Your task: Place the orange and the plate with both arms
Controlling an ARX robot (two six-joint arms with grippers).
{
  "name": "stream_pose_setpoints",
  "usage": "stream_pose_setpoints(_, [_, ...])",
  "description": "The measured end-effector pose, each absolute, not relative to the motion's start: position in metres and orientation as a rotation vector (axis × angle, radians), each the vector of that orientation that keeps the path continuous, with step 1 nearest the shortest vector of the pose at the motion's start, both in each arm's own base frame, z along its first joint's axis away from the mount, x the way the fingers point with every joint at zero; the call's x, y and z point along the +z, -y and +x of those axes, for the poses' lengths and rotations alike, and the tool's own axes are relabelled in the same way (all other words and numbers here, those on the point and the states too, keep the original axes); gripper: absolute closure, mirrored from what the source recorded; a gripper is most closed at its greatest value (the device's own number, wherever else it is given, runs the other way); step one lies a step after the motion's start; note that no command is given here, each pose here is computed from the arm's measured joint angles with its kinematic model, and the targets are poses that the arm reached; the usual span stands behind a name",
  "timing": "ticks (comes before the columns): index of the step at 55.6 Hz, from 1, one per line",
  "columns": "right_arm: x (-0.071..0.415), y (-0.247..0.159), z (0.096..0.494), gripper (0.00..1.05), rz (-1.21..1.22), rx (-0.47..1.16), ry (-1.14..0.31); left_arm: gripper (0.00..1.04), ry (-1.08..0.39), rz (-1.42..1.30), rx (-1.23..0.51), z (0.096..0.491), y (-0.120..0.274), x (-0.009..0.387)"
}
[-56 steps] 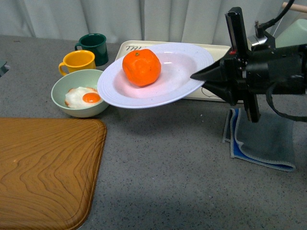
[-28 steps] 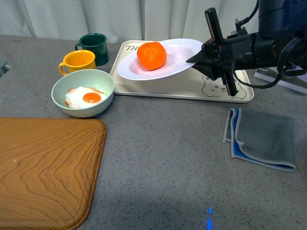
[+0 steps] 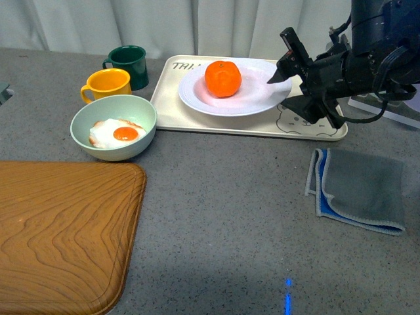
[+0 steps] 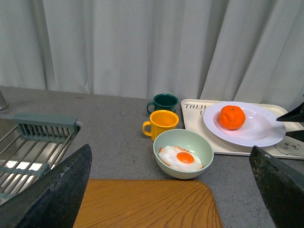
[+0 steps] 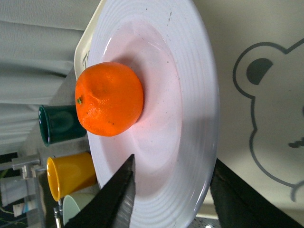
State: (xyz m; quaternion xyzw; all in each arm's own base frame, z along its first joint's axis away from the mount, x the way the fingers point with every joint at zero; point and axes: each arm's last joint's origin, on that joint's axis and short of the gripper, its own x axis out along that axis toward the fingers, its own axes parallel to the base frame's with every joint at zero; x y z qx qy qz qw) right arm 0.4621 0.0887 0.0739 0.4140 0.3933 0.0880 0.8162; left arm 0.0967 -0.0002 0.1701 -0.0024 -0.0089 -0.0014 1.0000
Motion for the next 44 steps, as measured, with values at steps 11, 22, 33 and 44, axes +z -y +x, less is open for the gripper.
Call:
stream_pose_setpoints(11, [0.109, -0.079, 0.442, 0.16, 0.678, 0.232, -0.737, 0.07, 0.018, -0.005, -0.002, 0.097, 0.0, 0.17])
stream_pose_setpoints(22, [0.121, -0.057, 0.386, 0.43, 0.143, 0.012, -0.099, 0.07, 0.018, -0.005, -0.002, 0.097, 0.0, 0.17])
stream_pose_setpoints(33, [0.145, -0.035, 0.328, 0.75, 0.032, -0.003, 0.014, 0.07, 0.018, -0.005, -0.002, 0.097, 0.0, 0.17])
stream_pose_setpoints(44, [0.144, -0.023, 0.278, 1.04, 0.002, 0.002, -0.022, 0.07, 0.018, -0.005, -0.002, 0.097, 0.0, 0.17])
